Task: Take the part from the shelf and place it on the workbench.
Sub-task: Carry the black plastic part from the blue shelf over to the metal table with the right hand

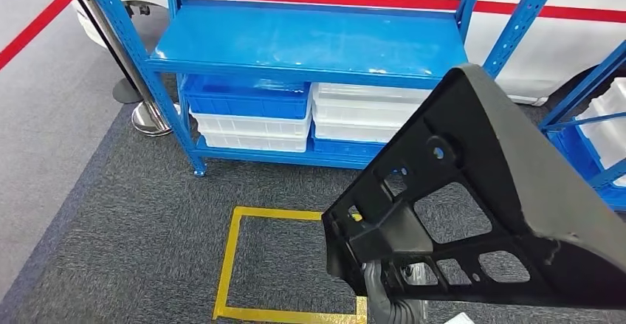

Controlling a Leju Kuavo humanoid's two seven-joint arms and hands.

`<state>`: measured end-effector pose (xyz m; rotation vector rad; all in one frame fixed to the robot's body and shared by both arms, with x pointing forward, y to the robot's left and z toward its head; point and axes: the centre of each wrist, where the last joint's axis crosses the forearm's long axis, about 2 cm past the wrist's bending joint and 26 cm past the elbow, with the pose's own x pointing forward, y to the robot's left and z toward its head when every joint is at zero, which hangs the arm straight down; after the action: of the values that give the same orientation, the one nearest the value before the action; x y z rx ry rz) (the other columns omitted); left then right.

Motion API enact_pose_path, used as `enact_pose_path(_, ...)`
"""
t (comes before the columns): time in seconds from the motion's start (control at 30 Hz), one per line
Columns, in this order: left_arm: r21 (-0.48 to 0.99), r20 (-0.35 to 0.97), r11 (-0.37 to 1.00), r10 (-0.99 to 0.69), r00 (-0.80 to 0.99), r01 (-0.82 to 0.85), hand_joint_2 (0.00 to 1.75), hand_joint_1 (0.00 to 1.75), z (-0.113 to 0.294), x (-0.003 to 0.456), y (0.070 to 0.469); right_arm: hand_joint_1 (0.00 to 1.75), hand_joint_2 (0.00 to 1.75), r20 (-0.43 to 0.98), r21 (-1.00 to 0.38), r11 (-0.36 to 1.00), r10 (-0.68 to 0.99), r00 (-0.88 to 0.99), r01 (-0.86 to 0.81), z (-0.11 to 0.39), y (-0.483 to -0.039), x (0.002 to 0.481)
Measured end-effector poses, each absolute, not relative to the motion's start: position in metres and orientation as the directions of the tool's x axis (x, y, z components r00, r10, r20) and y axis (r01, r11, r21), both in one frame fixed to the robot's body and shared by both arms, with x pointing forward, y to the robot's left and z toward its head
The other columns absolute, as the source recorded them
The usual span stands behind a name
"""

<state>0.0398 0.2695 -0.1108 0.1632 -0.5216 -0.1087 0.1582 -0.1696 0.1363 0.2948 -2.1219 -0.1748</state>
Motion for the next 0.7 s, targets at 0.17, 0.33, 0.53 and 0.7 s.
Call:
enact_pose_path(0.17, 0.176, 0.486, 0.983, -0.140, 0.863, 0.061, 1.75, 0.00, -0.1108, 0.0392, 0.2693, 1.75, 1.75, 0.813, 0.249, 0.959, -0.282, -0.509, -0.133, 0.1344, -0.1722, 0.1570)
enact_pose_path(0.33, 0.170, 0.487, 0.984, -0.137, 0.863, 0.061, 1.75, 0.00, -0.1107, 0.0393, 0.2673, 1.75, 1.75, 0.814, 0.256, 0.958, -0.286, -0.506, -0.129, 0.1337, -0.1732, 0.1563)
enact_pose_path(0.53, 0.169, 0.488, 0.984, -0.136, 0.862, 0.059, 1.75, 0.00, -0.1106, 0.0403, 0.2665, 1.75, 1.75, 0.816, 0.261, 0.957, -0.287, -0.501, -0.124, 0.1326, -0.1740, 0.1551)
enact_pose_path(0.7, 0.171, 0.480, 0.984, -0.135, 0.867, 0.058, 1.75, 0.00, -0.1109, 0.0369, 0.2666, 1.75, 1.75, 0.818, 0.265, 0.956, -0.291, -0.496, -0.124, 0.1316, -0.1745, 0.1538)
